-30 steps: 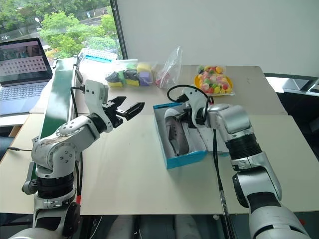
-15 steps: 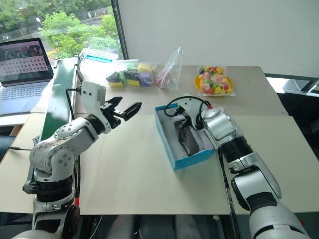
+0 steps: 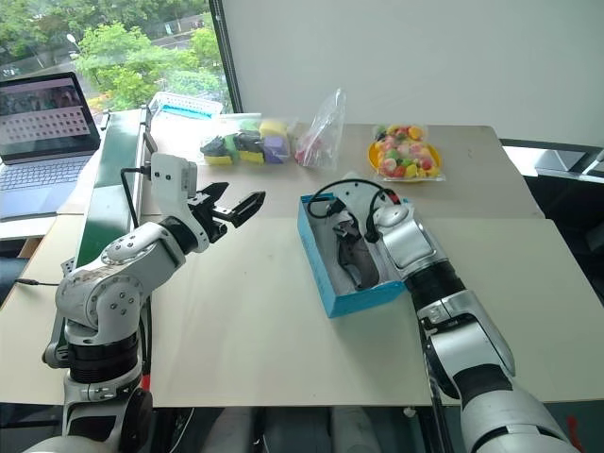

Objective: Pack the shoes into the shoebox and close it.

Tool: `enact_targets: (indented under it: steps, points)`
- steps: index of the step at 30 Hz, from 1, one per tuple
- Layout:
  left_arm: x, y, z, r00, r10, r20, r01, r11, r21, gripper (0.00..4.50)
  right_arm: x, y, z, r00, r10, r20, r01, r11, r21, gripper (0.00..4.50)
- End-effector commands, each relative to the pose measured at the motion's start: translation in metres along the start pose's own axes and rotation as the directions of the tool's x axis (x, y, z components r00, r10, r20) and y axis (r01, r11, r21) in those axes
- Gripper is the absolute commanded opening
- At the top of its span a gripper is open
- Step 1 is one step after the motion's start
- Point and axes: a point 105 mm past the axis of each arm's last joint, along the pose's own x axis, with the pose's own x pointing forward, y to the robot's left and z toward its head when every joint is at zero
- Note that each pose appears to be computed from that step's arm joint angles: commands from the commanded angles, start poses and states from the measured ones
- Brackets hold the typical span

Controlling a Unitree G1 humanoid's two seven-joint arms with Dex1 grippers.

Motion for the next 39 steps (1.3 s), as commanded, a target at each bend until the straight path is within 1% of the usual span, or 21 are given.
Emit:
enact_targets:
  steps: [1,3,4,5,6,9,10,11,13,16,17,19,21,22,24,27,28,29,31,36,39]
  points:
    - [-0.003,-0.002,0.017,0.998,-0.009,0.055,0.006,0.999,0.045,4.5,-0.018,-0.022,0.062,0.976,-0.061,0.209,0.065,0.998,-0.013,4.47]
    - [-0.005,0.004,0.021,0.998,0.014,0.063,-0.018,0.998,0.053,4.5,-0.026,-0.027,0.082,0.959,-0.058,0.277,0.055,0.998,0.019,4.47]
    - [-0.005,0.006,0.022,0.998,0.022,0.065,-0.026,0.998,0.057,4.5,-0.028,-0.027,0.088,0.953,-0.053,0.298,0.047,0.999,0.025,4.47]
    - [-0.007,0.011,0.024,0.997,0.045,0.065,-0.049,0.996,0.073,4.5,-0.034,-0.022,0.101,0.933,0.005,0.36,-0.025,0.998,0.051,4.47]
    - [-0.009,0.017,0.026,0.995,0.072,0.063,-0.078,0.993,0.092,4.5,-0.042,-0.014,0.115,0.899,0.081,0.43,-0.124,0.99,0.072,4.47]
    - [-0.015,0.033,0.028,0.989,0.14,0.054,-0.146,0.98,0.132,4.5,-0.062,-0.002,0.136,0.799,0.213,0.563,-0.316,0.944,0.091,4.47]
    - [-0.018,0.041,0.028,0.983,0.179,0.046,-0.184,0.971,0.153,4.5,-0.07,0.001,0.14,0.758,0.252,0.601,-0.373,0.924,0.083,4.47]
    - [-0.023,0.05,0.028,0.975,0.217,0.043,-0.221,0.962,0.161,4.5,-0.078,0.005,0.141,0.72,0.302,0.625,-0.418,0.908,0.043,4.47]
    - [-0.032,0.064,0.027,0.963,0.265,0.036,-0.268,0.951,0.153,4.5,-0.085,0.01,0.138,0.685,0.356,0.636,-0.465,0.885,0.004,4.47]
    - [-0.06,0.099,0.019,0.908,0.418,0.012,-0.414,0.893,0.177,4.5,-0.085,0.026,0.124,0.63,0.456,0.628,-0.578,0.816,-0.012,4.47]
    - [-0.066,0.107,0.018,0.891,0.454,0.011,-0.449,0.877,0.174,4.5,-0.085,0.03,0.122,0.619,0.473,0.628,-0.6,0.8,-0.012,4.08]
    - [-0.079,0.12,0.015,0.851,0.525,0.009,-0.519,0.839,0.161,4.5,-0.086,0.041,0.12,0.587,0.511,0.628,-0.643,0.765,-0.022,3.62]
    - [-0.092,0.13,0.011,0.809,0.588,0.006,-0.58,0.797,0.169,4.5,-0.085,0.051,0.119,0.563,0.535,0.629,-0.673,0.739,-0.026,2.89]
    - [-0.099,0.135,0.011,0.787,0.617,0.011,-0.61,0.776,0.161,4.5,-0.083,0.057,0.117,0.56,0.549,0.62,-0.679,0.733,-0.036,2.63]
    - [-0.112,0.143,0.009,0.744,0.668,0.017,-0.662,0.734,0.15,4.5,-0.078,0.065,0.114,0.559,0.563,0.608,-0.686,0.727,-0.042,1.84]
    - [-0.124,0.151,0.008,0.699,0.715,0.026,-0.709,0.687,0.156,4.5,-0.075,0.071,0.114,0.555,0.575,0.601,-0.694,0.719,-0.047,0.86]
    - [-0.132,0.158,0.006,0.662,0.749,0.023,-0.743,0.653,0.149,4.5,-0.072,0.075,0.114,0.559,0.579,0.594,-0.689,0.723,-0.057,0.55]
    - [-0.138,0.163,0.006,0.634,0.773,0.022,-0.767,0.625,0.146,4.5,-0.07,0.077,0.114,0.558,0.579,0.595,-0.69,0.722,-0.057,0.55]
    - [-0.144,0.168,0.006,0.61,0.792,0.028,-0.787,0.602,0.136,4.5,-0.067,0.081,0.115,0.555,0.577,0.6,-0.691,0.721,-0.054,0.55]
    - [-0.144,0.17,0.005,0.609,0.793,0.03,-0.788,0.6,0.139,4.5,-0.051,0.086,0.103,0.604,0.553,0.574,-0.656,0.754,-0.036,0.55]
    - [-0.142,0.172,0.001,0.61,0.792,0.023,-0.786,0.601,0.144,4.5,-0.046,0.085,0.099,0.624,0.54,0.565,-0.64,0.768,-0.027,0.55]
